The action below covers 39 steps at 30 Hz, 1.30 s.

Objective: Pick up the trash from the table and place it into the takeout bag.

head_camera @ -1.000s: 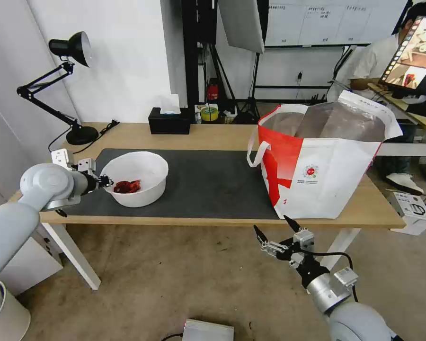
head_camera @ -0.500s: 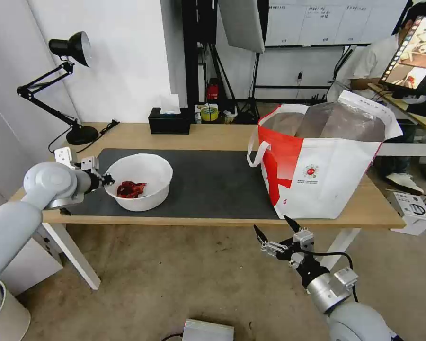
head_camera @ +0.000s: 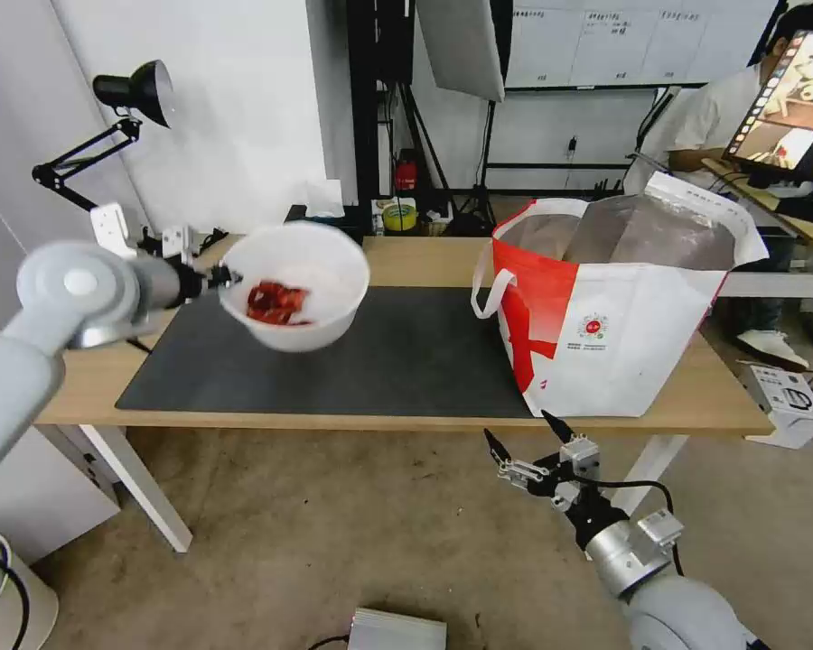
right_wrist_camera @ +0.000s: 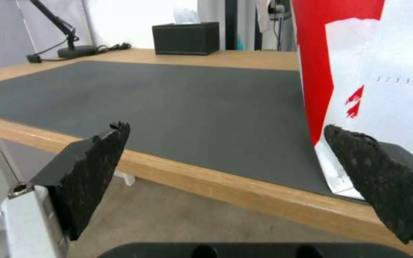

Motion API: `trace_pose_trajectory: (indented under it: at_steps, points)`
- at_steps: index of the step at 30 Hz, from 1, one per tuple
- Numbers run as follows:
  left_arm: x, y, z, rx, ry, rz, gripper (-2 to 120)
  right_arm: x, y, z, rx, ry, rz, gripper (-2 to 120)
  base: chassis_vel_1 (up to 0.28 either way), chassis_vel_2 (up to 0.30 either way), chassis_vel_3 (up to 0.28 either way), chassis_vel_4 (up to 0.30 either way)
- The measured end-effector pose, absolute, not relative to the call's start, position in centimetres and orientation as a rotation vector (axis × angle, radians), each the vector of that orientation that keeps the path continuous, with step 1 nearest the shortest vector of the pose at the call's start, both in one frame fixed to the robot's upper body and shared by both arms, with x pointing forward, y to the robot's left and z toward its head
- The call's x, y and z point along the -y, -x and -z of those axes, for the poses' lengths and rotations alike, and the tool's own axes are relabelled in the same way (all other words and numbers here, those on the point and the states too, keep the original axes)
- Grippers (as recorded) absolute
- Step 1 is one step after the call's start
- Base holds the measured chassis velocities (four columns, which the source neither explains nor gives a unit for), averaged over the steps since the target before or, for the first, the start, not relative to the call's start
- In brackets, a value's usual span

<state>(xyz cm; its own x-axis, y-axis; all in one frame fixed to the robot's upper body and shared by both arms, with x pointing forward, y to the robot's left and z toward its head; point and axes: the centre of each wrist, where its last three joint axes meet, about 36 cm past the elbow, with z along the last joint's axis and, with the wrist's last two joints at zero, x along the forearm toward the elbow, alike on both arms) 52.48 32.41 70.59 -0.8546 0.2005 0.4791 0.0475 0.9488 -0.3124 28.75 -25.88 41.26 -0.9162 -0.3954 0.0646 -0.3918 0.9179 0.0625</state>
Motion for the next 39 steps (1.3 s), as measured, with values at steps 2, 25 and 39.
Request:
trace_pose_trajectory:
  at_steps: [2,25,39]
  points:
    - [-31.2,-52.6,-71.5,2.583,0.214,-0.394,0,25.9,-28.8,-41.3,3.002,-0.617,0.074,100,0.000,0.000,0.000,0.000]
    - [-16.3,-58.2,-81.5,2.647,0.514,-0.306,0,25.9,-28.8,-41.3,3.002,-0.617,0.074,100,0.000,0.000,0.000,0.000]
    - [-5.4,-60.7,-82.4,2.605,0.590,-0.256,0,25.9,-28.8,-41.3,3.002,-0.617,0.074,100,0.000,0.000,0.000,0.000]
